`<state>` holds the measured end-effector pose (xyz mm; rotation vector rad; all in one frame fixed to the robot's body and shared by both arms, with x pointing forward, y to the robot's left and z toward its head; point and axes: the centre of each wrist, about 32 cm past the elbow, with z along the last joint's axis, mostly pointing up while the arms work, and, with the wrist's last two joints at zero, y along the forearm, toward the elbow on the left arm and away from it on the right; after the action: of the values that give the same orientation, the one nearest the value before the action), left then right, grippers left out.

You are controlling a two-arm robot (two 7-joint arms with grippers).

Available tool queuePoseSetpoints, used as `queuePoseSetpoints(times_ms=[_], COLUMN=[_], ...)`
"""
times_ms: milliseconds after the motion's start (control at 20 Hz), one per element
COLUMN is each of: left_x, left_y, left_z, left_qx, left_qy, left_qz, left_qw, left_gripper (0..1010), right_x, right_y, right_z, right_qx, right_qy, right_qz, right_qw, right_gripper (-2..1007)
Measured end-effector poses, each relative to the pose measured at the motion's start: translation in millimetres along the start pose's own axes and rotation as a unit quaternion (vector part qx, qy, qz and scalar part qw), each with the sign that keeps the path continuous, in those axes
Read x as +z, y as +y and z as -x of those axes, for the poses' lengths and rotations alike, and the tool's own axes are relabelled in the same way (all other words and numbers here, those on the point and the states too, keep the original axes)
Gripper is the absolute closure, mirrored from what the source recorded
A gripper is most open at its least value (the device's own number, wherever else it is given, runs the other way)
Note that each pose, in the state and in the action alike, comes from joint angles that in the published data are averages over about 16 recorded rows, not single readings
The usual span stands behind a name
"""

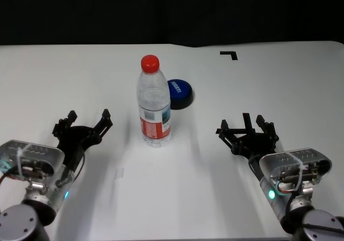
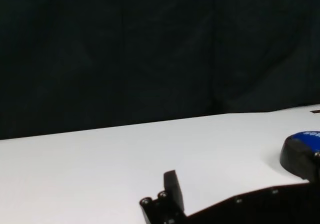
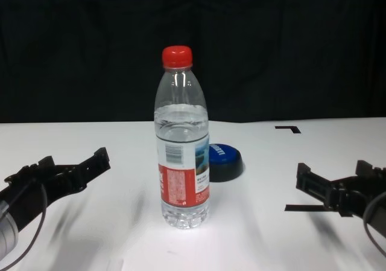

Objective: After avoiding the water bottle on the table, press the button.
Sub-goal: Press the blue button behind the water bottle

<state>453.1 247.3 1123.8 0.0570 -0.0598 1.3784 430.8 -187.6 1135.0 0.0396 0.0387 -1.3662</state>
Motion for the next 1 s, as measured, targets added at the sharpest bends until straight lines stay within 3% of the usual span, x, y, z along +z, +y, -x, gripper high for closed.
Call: queuePoseSetpoints(times_ms=[1000], left_x=[0.0], left_y=[0.0], left_z=[0.0], left_qx=[0.000], left_qy=[0.000], left_qz=[0.000], left_qw=[1.0000], left_gripper=[7], right_x=[0.0], right_y=[0.0], right_z=[0.0], right_qx=[0.000], right_qy=[0.000], right_qz=[0.000], right_qw=[1.0000], right_gripper=[2])
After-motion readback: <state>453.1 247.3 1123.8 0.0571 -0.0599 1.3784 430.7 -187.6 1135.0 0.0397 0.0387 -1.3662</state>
